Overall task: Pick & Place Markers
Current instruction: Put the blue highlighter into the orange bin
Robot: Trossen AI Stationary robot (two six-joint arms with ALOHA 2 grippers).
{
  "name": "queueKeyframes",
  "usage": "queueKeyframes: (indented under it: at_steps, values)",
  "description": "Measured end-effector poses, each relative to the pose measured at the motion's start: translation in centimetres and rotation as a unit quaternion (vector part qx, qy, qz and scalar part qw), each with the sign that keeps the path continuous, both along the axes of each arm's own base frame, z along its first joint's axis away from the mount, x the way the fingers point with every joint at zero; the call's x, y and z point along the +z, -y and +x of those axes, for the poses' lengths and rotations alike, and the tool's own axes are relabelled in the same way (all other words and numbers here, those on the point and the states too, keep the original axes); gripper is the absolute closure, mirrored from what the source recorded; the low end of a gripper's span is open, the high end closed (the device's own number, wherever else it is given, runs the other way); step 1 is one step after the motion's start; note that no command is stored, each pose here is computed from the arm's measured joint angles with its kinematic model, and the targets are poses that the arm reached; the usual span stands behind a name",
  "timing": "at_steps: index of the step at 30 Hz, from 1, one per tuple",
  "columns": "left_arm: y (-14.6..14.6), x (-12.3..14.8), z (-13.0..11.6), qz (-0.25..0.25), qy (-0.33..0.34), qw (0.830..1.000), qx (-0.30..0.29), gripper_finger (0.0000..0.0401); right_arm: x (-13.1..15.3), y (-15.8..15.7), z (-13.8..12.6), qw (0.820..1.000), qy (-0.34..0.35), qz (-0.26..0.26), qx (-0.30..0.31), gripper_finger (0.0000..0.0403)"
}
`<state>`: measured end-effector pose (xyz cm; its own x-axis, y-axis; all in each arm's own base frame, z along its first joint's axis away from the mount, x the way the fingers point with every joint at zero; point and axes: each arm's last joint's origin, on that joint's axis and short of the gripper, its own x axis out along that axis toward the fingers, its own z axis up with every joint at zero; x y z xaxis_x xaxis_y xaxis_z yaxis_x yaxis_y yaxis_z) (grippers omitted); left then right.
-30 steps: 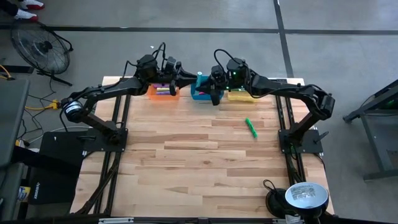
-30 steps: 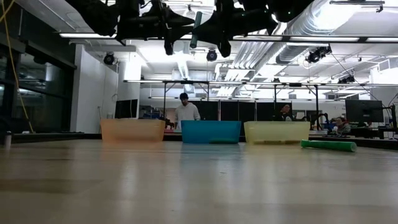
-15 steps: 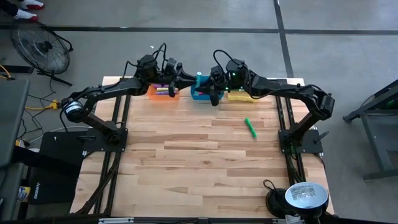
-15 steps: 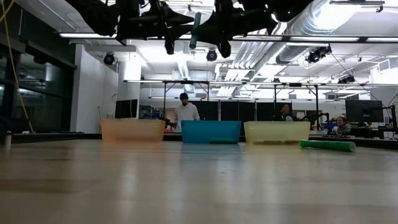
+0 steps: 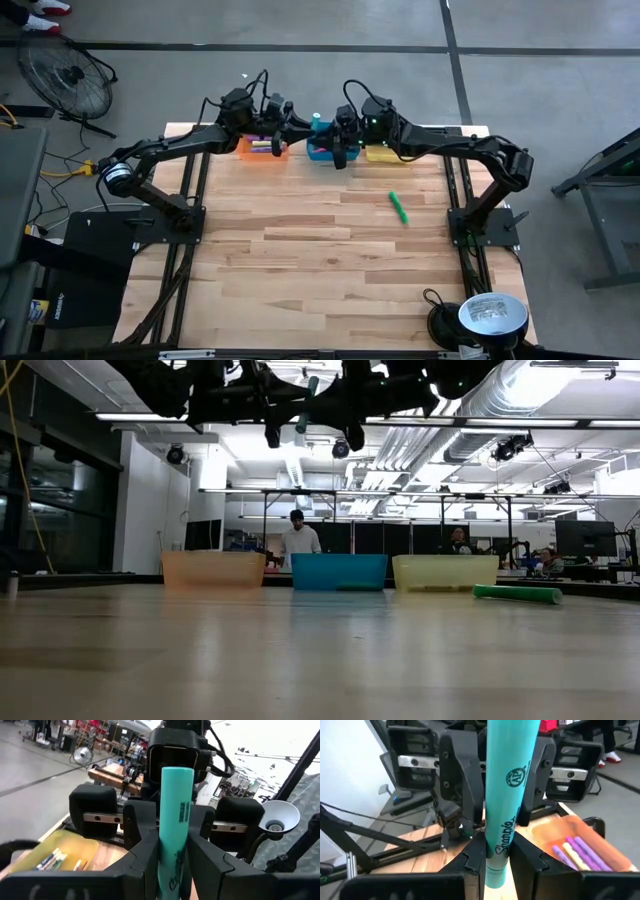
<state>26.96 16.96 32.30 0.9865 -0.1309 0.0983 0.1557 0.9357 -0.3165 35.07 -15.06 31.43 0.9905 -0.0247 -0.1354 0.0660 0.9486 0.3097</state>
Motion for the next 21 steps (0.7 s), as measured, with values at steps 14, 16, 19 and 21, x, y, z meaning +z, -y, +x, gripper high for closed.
queueKeyframes:
  at_steps: [14,16,19,21]
  values:
    - [0.38,-0.69,0.35,-0.004,-0.028,1.000,0.001,0.0308,-0.50,-0.11,0.37,1.000,-0.005,0.017,0.004,0.0350]
    - [0.67,-0.68,0.52,0.002,-0.027,1.000,-0.003,0.0324,-0.50,-0.15,0.38,1.000,-0.005,0.018,0.005,0.0350]
    - [0.66,-0.66,0.53,0.005,-0.026,1.000,0.001,0.0345,-0.51,-0.36,0.46,1.000,-0.007,0.019,0.007,0.0355]
    - [0.68,-0.66,0.54,0.004,-0.026,1.000,0.000,0.0345,-0.55,-0.43,0.48,1.000,-0.009,0.020,0.007,0.0355]
